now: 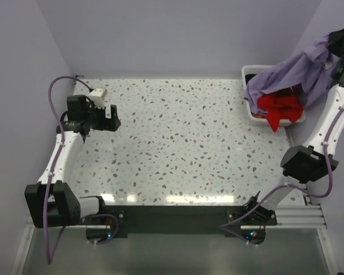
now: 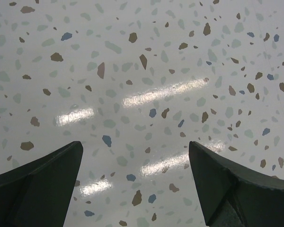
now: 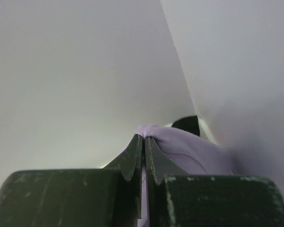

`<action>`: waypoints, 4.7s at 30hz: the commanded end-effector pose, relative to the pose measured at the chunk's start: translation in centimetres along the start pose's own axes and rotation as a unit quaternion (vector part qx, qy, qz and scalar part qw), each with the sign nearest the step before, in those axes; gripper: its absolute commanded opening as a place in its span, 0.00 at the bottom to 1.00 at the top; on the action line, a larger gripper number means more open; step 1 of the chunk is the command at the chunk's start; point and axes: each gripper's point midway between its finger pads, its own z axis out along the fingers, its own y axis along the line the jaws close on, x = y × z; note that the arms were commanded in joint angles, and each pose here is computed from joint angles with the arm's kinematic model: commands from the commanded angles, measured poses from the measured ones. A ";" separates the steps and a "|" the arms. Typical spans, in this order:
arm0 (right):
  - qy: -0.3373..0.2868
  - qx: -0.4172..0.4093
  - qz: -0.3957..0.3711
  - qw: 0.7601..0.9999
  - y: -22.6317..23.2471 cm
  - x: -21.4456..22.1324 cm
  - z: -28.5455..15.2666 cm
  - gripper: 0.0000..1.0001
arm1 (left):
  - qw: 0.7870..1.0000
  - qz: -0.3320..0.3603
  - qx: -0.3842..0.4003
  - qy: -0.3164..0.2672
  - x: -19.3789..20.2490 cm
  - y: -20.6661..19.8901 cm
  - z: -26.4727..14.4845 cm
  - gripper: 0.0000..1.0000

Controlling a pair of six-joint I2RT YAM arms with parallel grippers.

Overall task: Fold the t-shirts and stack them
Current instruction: Grab the tshirt from the pile, then move the tshirt to the center of the board, then flatten the tshirt out

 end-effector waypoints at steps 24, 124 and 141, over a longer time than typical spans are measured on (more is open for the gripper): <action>-0.477 -0.177 -0.049 0.859 20.9 -20.5 -8.9 0.00 | 0.999 0.013 0.005 -0.053 -4.3 -0.3 -1.0 1.00; 0.477 -0.293 -0.252 0.789 10.3 38.9 -15.3 0.00 | 0.981 0.138 0.046 0.125 -1.1 2.5 12.8 0.00; 0.402 -0.596 -0.112 0.686 39.1 43.5 -31.4 0.00 | 0.981 -0.003 0.146 -0.127 -10.8 -1.3 0.1 1.00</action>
